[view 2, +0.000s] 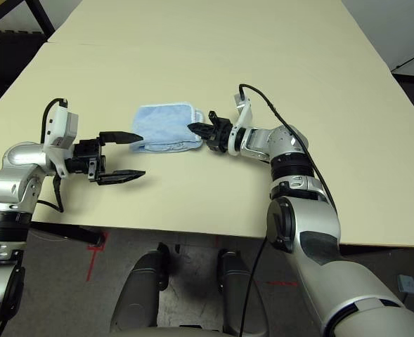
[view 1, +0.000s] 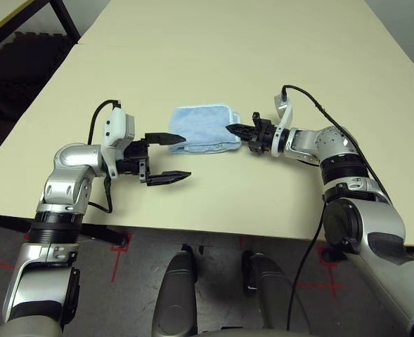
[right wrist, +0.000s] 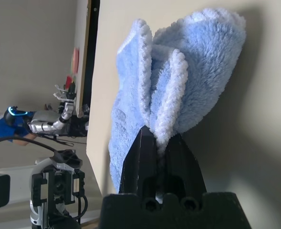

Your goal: Fold the towel and set it aside.

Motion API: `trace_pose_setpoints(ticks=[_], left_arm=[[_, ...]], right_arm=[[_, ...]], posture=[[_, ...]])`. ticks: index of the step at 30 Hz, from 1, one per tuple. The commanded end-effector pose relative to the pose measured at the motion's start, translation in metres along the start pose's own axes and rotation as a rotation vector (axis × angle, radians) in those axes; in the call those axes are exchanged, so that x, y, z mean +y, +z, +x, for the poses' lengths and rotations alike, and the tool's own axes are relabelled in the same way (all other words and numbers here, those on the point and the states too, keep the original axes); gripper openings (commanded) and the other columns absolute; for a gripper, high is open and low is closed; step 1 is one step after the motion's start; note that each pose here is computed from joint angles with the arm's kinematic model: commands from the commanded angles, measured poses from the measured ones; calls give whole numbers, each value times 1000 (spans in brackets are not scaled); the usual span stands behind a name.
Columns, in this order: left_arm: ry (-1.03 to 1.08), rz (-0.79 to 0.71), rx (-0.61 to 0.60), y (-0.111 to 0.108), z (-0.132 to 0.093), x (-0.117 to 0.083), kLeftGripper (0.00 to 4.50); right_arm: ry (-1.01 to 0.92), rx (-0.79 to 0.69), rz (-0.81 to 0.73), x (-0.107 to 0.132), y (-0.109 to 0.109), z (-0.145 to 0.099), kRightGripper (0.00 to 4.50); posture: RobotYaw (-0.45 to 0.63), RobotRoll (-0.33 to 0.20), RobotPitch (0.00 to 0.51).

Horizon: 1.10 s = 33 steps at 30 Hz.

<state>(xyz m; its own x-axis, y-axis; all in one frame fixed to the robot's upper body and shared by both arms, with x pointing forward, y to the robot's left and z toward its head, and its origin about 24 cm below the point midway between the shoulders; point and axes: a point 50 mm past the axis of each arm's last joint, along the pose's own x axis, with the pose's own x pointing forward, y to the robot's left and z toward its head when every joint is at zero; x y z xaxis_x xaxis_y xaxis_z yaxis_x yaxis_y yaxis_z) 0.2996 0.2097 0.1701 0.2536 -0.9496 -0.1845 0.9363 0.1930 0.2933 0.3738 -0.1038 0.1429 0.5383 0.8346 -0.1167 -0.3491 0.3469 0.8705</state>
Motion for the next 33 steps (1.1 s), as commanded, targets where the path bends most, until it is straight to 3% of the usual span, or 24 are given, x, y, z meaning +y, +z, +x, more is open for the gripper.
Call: trace_pose_setpoints(ticks=[1,10,14,22,33], left_arm=[[-8,-19,13,-3,-2,-3,4500],[155,-79,-24,-6,-2,11,4500],[292,-101,-47,-8,-6,24,4500],[355,-106,-114,-7,-8,29,4500],[49,0,-94,0,4,15,4500]], right_arm=[[-37,-81,-5,-10,8,-12,21],[40,-482,-183,8,62,-32,21],[-31,-741,-186,6,89,-49,21],[-281,-1109,-198,-13,114,-97,21],[-486,-1232,-158,-40,114,-142,21]], posture=[[107,0,199],[69,0,195],[43,0,190],[42,0,187],[30,0,185]])
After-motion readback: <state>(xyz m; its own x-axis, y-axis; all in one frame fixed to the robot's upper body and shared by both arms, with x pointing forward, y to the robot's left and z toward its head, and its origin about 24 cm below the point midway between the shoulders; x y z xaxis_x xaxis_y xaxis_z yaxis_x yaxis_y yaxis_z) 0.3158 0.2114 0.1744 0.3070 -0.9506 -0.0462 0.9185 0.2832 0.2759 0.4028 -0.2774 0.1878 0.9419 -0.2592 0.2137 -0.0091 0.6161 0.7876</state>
